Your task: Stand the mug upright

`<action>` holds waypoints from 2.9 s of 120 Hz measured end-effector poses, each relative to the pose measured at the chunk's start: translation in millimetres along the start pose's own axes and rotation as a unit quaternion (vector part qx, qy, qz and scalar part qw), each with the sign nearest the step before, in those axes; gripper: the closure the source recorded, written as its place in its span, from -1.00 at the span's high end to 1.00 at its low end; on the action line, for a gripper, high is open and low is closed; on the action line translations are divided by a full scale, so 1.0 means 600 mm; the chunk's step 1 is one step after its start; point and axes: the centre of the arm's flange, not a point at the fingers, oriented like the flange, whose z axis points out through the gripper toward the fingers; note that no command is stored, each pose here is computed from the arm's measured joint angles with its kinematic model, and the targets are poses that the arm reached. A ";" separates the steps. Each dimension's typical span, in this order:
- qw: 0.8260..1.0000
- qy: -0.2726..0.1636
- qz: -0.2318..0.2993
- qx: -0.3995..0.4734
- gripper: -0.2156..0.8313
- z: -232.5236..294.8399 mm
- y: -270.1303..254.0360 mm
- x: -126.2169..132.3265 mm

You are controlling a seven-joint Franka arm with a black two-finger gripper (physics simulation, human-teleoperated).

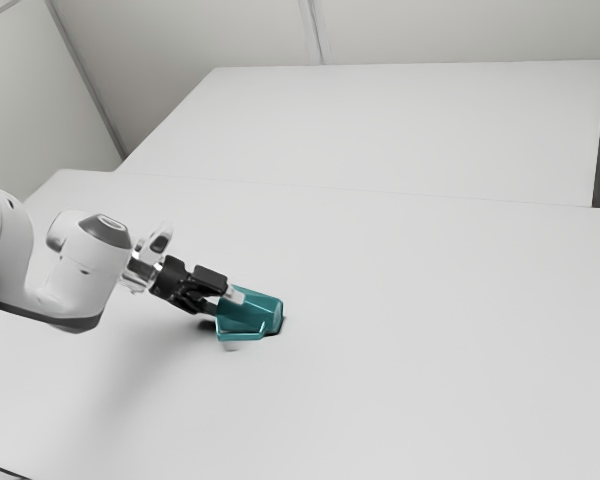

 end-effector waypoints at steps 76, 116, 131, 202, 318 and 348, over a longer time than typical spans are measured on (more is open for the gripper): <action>0.999 0.013 0.033 -0.007 -0.19 0.002 0.002 0.003; 0.999 0.017 0.045 -0.006 -0.44 0.002 0.009 0.008; 0.999 0.018 0.049 -0.006 -0.54 0.001 0.013 0.010; 0.996 0.024 0.085 -0.009 -0.90 -0.003 0.062 0.041; 0.939 -0.207 0.177 0.211 -0.91 -0.096 0.183 0.157; 0.926 -0.233 0.138 0.263 -0.91 -0.078 0.198 0.167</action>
